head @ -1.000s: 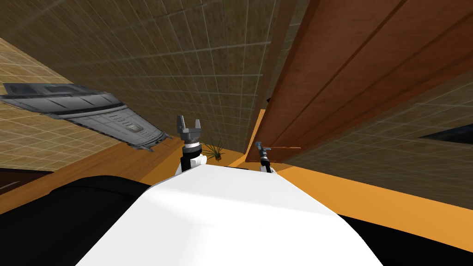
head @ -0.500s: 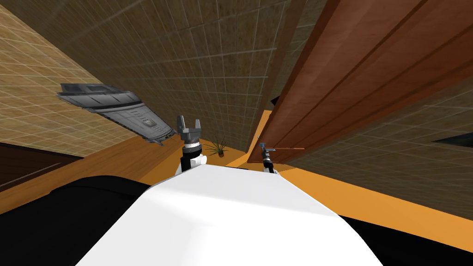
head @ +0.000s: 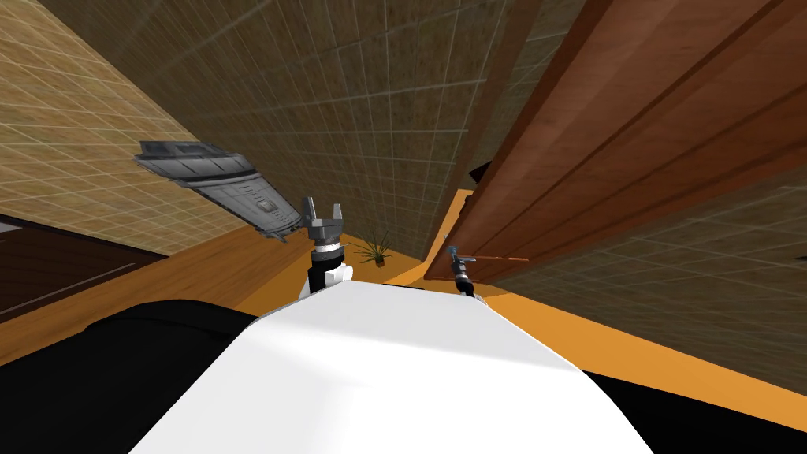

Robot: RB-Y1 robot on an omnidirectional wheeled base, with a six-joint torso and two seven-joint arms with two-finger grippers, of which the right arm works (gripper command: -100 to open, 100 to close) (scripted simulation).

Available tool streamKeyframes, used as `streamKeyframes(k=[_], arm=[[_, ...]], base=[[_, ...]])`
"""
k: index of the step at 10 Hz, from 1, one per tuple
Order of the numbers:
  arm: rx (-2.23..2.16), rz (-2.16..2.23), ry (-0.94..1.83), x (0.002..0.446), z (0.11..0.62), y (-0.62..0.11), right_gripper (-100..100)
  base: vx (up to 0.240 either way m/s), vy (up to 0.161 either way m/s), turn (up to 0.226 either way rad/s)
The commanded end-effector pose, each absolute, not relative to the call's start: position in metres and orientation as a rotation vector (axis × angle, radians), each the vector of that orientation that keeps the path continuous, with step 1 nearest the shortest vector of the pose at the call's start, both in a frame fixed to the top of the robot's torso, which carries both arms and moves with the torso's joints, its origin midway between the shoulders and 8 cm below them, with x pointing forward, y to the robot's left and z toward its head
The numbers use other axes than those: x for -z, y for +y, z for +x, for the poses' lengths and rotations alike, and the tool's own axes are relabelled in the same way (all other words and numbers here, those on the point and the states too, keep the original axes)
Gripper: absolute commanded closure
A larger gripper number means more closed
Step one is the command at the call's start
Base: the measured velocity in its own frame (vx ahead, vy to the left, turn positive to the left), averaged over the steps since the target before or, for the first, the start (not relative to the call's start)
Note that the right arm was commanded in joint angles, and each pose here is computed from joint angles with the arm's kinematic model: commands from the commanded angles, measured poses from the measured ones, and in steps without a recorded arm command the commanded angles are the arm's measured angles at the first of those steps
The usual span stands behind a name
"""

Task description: Pull the door open

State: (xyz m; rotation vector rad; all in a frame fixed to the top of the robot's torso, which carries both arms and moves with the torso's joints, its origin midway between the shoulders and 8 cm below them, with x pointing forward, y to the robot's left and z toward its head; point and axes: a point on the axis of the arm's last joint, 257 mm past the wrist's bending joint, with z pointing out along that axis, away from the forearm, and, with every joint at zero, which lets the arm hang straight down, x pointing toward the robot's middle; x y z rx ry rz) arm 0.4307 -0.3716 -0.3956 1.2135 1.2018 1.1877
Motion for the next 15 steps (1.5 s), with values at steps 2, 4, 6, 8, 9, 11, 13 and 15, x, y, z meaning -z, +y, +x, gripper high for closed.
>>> streamKeyframes(k=[2, 4, 6, 8, 9, 11, 13, 15], arm=[[-1.205, 1.209, 1.206, 0.393, 0.422, -0.386, 100], [-1.206, 1.209, 1.208, 0.393, 0.42, -0.39, 100], [-1.224, 1.204, 1.22, 0.397, 0.409, -0.389, 100], [-1.224, 1.204, 1.22, 0.397, 0.409, -0.389, 100], [-1.228, 1.2, 1.225, 0.396, 0.401, -0.395, 100], [-1.236, 1.191, 1.234, 0.396, 0.387, -0.404, 100], [-1.242, 1.186, 1.24, 0.395, 0.377, -0.41, 100], [-1.251, 1.18, 1.251, 0.394, 0.363, -0.418, 100]], base=[[0.093, -0.003, 0.017], [0.129, 0.005, 0.005], [-0.022, -0.01, 0.087], [-0.099, -0.022, 0.059], [-0.105, -0.007, 0.086], [-0.131, -0.041, 0.159], [-0.115, -0.036, 0.1], [-0.147, -0.062, 0.167]])
